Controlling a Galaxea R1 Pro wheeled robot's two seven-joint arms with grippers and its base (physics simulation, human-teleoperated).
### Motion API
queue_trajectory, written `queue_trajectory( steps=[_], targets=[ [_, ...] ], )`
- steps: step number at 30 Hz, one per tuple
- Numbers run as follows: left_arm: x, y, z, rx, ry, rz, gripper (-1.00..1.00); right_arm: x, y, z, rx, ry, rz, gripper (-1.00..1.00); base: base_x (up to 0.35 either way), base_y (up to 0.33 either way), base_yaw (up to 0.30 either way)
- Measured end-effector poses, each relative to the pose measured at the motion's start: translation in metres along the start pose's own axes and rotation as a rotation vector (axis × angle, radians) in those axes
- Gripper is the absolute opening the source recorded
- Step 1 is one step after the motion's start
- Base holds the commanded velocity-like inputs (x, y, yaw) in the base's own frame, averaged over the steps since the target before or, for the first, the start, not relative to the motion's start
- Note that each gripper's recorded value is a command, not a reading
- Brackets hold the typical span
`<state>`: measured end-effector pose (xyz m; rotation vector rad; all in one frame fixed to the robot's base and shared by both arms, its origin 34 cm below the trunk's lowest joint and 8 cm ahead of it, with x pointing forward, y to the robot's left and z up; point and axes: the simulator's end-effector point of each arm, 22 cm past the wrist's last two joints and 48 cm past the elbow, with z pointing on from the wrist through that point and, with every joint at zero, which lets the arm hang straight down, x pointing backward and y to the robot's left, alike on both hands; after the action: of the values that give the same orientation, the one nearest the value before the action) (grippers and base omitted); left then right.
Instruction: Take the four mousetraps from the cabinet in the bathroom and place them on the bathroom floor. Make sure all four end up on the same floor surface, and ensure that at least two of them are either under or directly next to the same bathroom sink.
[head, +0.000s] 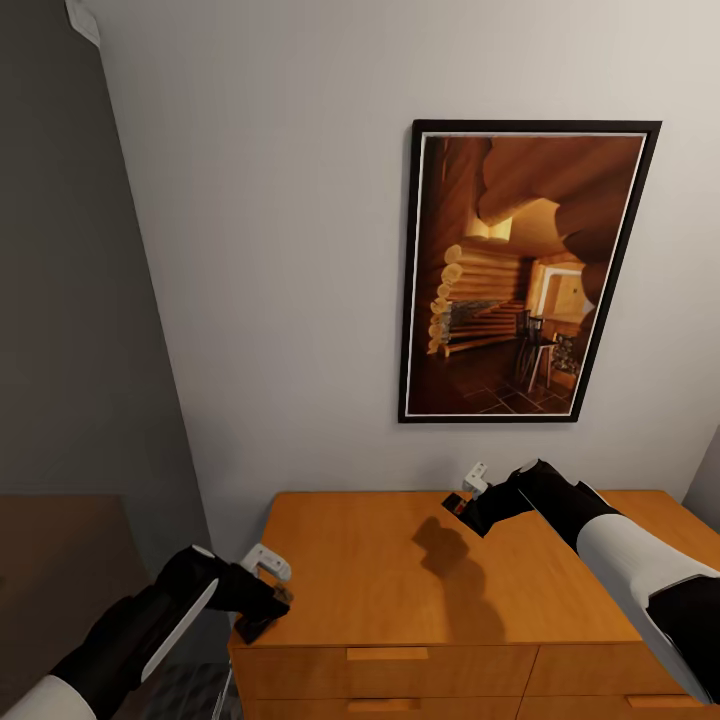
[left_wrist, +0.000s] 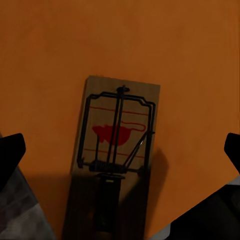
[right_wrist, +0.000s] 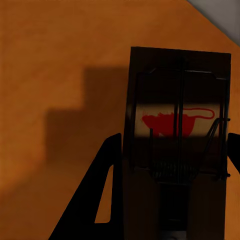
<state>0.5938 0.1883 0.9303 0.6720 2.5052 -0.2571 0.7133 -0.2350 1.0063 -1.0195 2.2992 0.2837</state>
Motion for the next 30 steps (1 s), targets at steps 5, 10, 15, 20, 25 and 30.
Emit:
queue_trajectory(
  steps=[5, 10, 15, 20, 25, 30],
  targets=[
    [0.0016, 0.0010, 0.0005, -0.001, 0.003, -0.003, 1.00, -0.0001, 0.0000, -0.0001, 0.000, 0.000, 0.000, -1.00, 0.000, 0.000, 0.000],
    [0.0014, 0.0008, 0.0007, 0.000, 0.002, -0.003, 1.00, -0.0002, 0.0000, -0.0001, 0.000, 0.000, 0.000, -1.00, 0.000, 0.000, 0.000],
    [0.0012, 0.0002, 0.0009, 0.002, 0.001, -0.003, 1.00, -0.0003, -0.0001, -0.0001, 0.000, -0.001, -0.001, -1.00, 0.000, 0.000, 0.000],
    [0.0013, -0.0003, 0.0013, 0.002, 0.002, -0.002, 1.00, -0.0001, 0.0000, 0.0000, 0.000, 0.000, -0.001, -1.00, 0.000, 0.000, 0.000],
    [0.0011, -0.0016, 0.0020, 0.003, 0.003, -0.001, 1.00, 0.0000, 0.0001, 0.0001, 0.000, 0.000, -0.001, -1.00, 0.000, 0.000, 0.000],
    [0.0066, 0.0000, 0.0049, 0.002, 0.016, -0.009, 1.00, 0.0001, 0.0001, 0.0001, 0.000, 0.000, 0.000, -1.00, 0.000, 0.000, 0.000]
  ],
)
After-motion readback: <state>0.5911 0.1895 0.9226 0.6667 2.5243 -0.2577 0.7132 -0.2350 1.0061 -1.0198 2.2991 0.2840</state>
